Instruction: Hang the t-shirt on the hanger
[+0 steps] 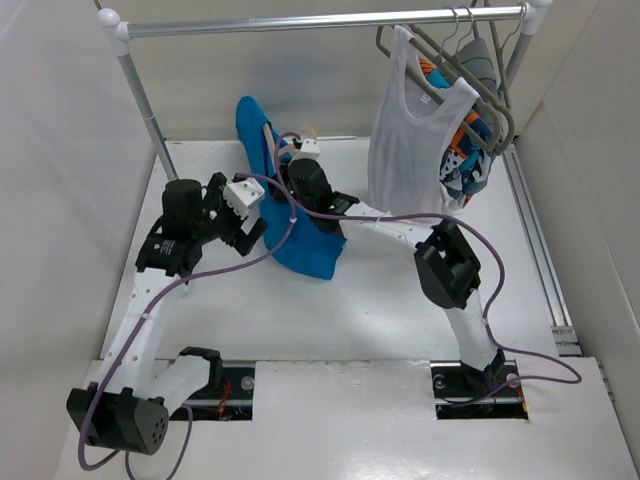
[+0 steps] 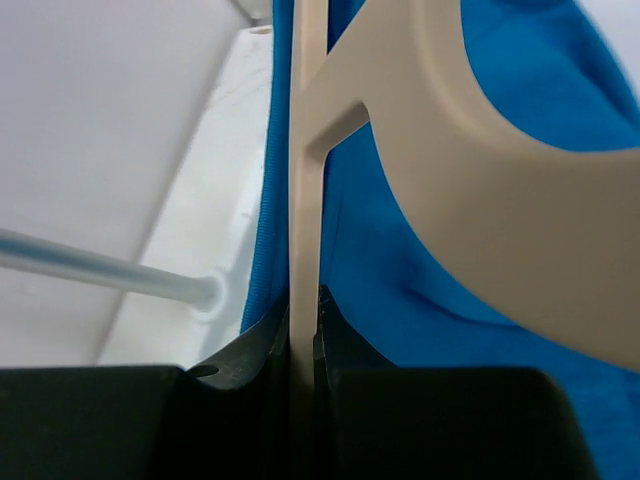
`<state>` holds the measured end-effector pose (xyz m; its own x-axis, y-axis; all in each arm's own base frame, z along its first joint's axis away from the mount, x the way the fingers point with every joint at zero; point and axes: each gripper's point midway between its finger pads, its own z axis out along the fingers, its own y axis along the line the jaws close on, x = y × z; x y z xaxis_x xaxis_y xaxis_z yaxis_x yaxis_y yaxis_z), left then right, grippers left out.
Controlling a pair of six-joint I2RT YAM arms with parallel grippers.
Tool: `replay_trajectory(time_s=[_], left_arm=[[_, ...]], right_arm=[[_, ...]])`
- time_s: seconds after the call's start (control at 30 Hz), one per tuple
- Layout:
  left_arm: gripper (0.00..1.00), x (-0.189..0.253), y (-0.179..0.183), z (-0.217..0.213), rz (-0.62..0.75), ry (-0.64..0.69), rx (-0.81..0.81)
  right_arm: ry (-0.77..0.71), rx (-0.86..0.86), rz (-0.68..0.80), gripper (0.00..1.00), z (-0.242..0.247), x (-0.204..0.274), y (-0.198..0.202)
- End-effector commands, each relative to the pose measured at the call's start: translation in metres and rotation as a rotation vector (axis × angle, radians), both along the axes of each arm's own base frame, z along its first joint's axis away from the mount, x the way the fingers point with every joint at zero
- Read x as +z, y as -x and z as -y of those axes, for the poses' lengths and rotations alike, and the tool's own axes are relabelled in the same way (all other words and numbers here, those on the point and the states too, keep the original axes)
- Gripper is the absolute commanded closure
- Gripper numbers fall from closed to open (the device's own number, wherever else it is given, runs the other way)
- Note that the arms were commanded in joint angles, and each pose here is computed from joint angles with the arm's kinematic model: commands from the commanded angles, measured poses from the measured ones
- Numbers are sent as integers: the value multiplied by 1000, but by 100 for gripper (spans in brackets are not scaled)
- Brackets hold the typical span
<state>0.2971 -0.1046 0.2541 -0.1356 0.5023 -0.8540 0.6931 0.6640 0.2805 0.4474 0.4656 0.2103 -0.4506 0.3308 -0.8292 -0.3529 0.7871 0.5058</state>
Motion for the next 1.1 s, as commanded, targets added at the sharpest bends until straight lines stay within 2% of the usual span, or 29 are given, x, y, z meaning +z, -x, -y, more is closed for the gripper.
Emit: replay_trajectory(time_s=[0.0,0.23,0.3,0.43,0.77,0.9,1.07], left_arm=[[0,-2,-7,6,19,26,-12],[0,-16,-20,23,31,24,-35],[0,-24,-29,20,41,21,17],[0,-39,-45,-17,67,-64,229],[0,-56,-55,-24,123,-179,321],[20,-75,-52,-36,100,-253,348],[46,-87,-53,-49,100,-279,418]], right_arm=[[-375,61,189,100,-39,124,13],[-492,77,201,100,-59,134,14],[-499,98,191,100,-67,129,19],[-478,96,173,100,-63,119,22],[-483,126,159,100,-68,118,31],[-484,134,147,100,-65,118,36],[-467,166,116,100,-68,108,42]])
